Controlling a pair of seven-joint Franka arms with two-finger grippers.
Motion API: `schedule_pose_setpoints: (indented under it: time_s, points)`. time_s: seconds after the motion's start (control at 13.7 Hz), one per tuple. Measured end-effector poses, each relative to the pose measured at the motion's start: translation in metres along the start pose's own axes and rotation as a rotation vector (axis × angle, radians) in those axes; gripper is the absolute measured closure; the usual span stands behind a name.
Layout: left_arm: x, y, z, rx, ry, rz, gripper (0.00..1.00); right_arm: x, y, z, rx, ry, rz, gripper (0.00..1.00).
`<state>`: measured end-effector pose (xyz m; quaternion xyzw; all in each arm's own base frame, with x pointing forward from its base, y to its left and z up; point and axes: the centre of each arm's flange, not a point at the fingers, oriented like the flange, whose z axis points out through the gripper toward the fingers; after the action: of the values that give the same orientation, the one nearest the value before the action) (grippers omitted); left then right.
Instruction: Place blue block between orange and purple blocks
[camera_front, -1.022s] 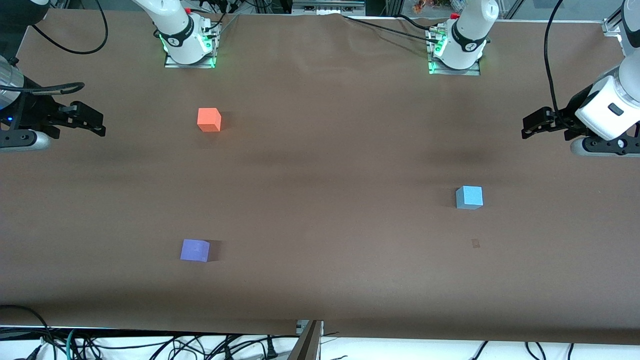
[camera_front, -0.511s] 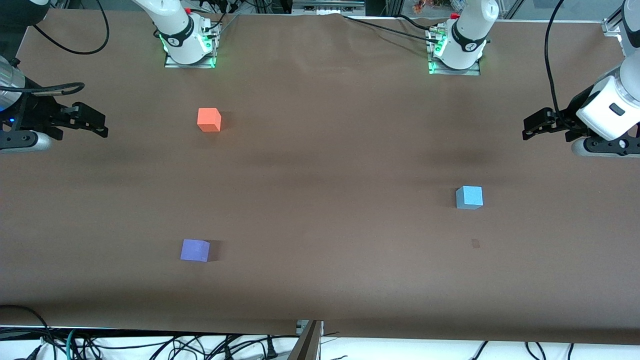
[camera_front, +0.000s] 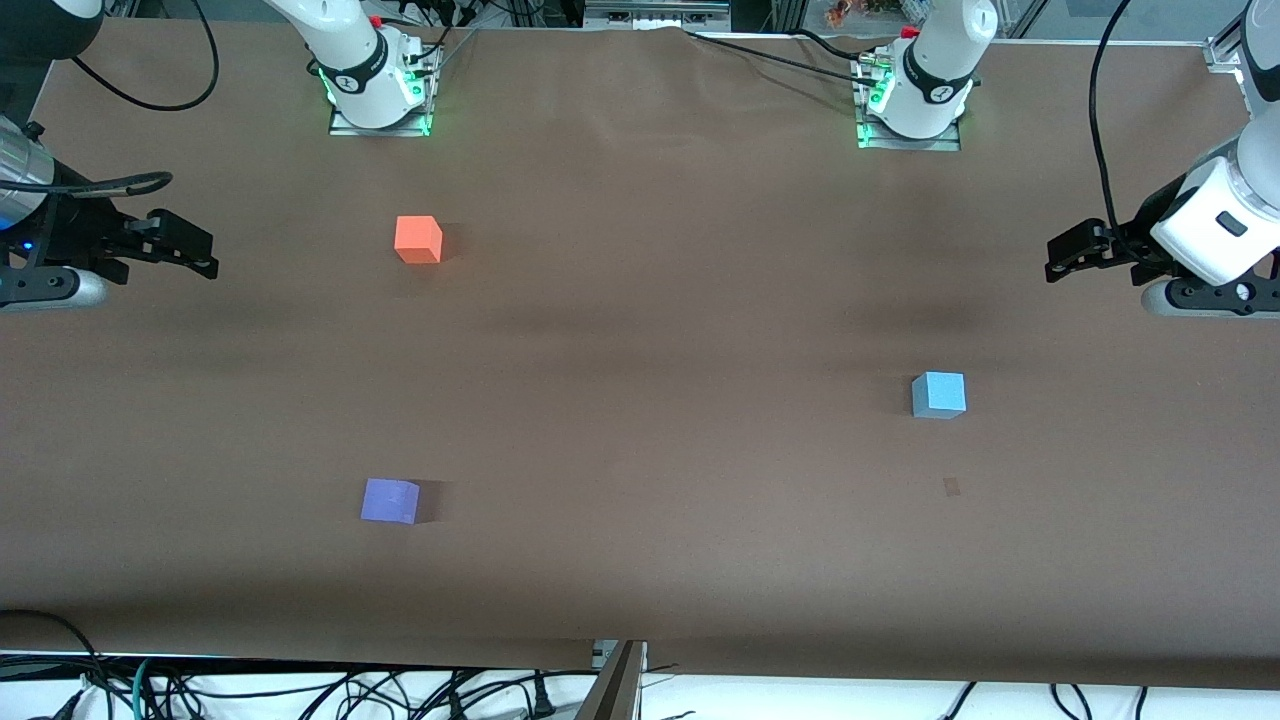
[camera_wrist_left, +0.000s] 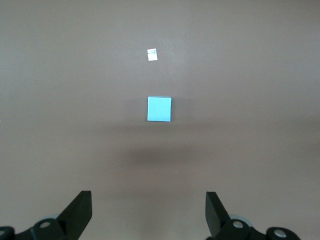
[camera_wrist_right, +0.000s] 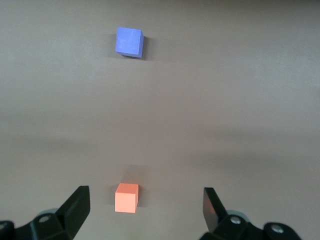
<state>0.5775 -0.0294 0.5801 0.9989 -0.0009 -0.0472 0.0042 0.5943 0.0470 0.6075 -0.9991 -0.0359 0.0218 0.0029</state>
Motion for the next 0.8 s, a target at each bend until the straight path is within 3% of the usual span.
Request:
schedule_pose_setpoints:
  time_s: [0.8]
  points:
    - [0.0019,-0.0005,0.0022,0.0,0.0,-0.001,0.0,0.0002,-0.0011,0.0003,0.005,0.0,-0.001,0.0]
